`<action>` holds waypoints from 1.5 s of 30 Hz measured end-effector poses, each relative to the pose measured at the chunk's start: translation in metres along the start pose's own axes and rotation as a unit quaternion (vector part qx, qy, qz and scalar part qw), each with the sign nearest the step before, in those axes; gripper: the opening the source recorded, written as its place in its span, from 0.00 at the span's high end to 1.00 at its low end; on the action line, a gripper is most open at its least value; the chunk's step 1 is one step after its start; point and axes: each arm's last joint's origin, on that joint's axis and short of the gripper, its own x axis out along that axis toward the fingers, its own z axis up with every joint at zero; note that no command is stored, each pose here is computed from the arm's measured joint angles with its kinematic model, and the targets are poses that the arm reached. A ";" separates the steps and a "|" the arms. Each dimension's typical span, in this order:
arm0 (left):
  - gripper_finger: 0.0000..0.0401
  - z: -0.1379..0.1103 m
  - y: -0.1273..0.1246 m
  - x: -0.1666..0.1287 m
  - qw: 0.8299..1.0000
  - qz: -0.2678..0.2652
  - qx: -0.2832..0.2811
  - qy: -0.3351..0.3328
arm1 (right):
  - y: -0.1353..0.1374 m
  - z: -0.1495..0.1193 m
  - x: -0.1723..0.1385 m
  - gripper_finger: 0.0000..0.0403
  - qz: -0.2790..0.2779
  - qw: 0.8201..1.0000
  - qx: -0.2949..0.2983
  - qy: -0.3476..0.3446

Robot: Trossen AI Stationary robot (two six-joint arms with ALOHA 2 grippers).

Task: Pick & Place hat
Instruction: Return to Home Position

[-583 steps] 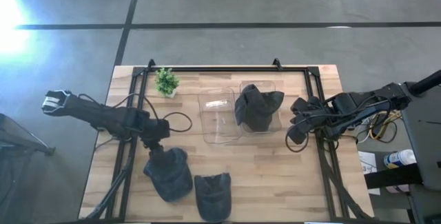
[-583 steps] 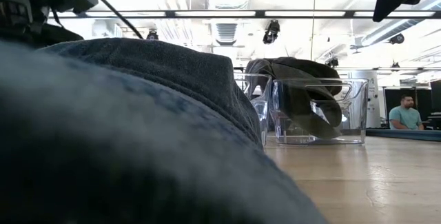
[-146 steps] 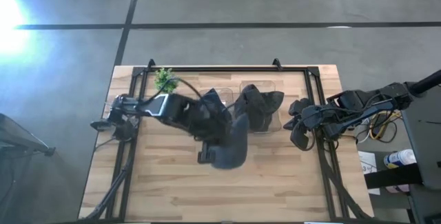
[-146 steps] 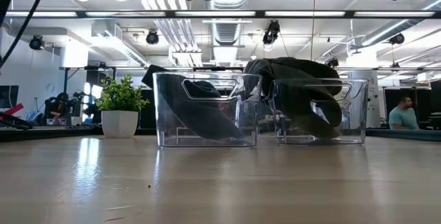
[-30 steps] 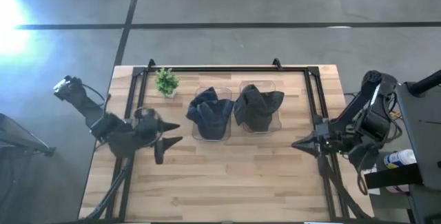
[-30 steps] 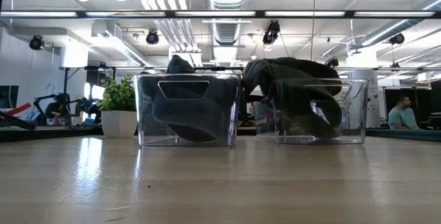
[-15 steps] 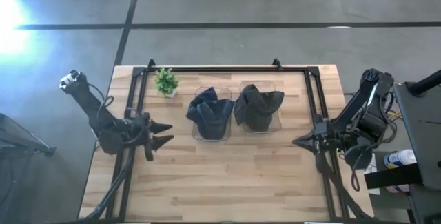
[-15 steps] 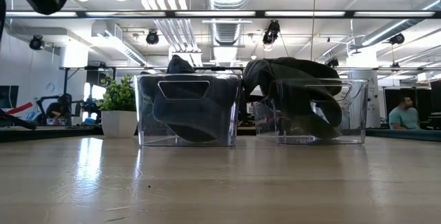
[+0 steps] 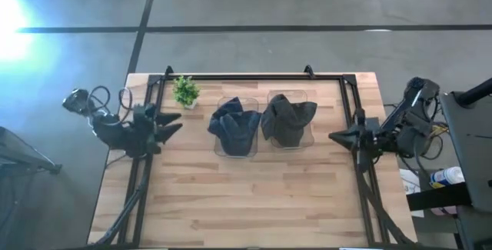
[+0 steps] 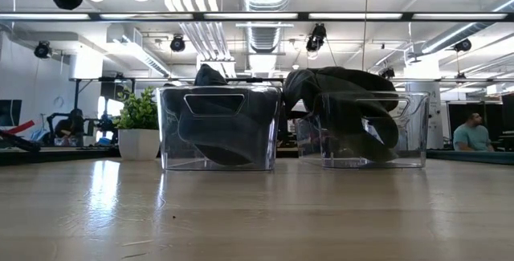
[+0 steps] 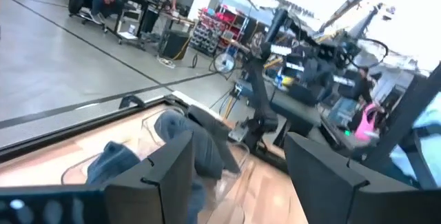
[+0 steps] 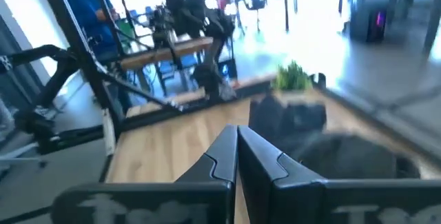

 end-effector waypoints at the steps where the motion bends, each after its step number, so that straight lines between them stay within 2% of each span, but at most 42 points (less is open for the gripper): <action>1: 0.46 0.002 0.001 0.003 1.000 0.002 -0.003 -0.003 | 0.001 0.000 0.005 0.98 0.002 1.000 -0.014 -0.013; 4: 0.46 0.003 0.006 0.014 1.000 0.002 0.010 0.005 | -0.004 0.001 0.022 0.98 0.011 0.999 -0.041 -0.030; 10: 0.46 0.019 0.014 0.038 0.999 -0.021 0.011 0.023 | -0.032 0.007 0.052 0.98 0.056 0.997 -0.043 0.002; 14: 0.46 0.027 0.017 0.056 0.999 -0.019 0.016 0.038 | -0.052 0.019 0.060 0.98 0.080 0.995 -0.053 0.001; 19: 0.46 0.033 0.029 0.074 0.997 0.003 0.031 0.077 | -0.074 0.022 0.061 0.98 0.068 0.996 -0.048 0.017; 23: 0.46 0.028 0.046 0.082 0.992 0.001 0.045 0.118 | -0.086 0.016 0.062 0.98 0.031 0.997 -0.056 0.054; 25: 0.46 0.028 0.054 0.081 0.992 0.003 0.045 0.114 | -0.089 0.014 0.062 0.98 0.018 0.996 -0.055 0.064; 31: 0.46 -0.012 0.073 0.074 0.988 0.003 0.034 0.154 | -0.092 0.009 0.064 0.98 0.006 0.996 -0.047 0.073; 33: 0.46 -0.022 0.078 0.073 0.990 0.006 0.020 0.142 | -0.093 0.006 0.065 0.98 0.000 0.996 -0.036 0.077; 39: 0.46 -0.053 0.092 0.069 0.987 0.036 -0.018 0.155 | -0.097 -0.001 0.067 0.98 -0.046 0.994 0.046 0.087; 43: 0.46 -0.066 0.097 0.067 0.983 0.043 -0.044 0.174 | -0.099 -0.010 0.065 0.98 -0.060 0.990 0.038 0.126; 45: 0.46 -0.071 0.099 0.067 0.985 0.031 0.007 0.171 | -0.103 -0.019 0.068 0.98 -0.072 0.989 -0.018 0.130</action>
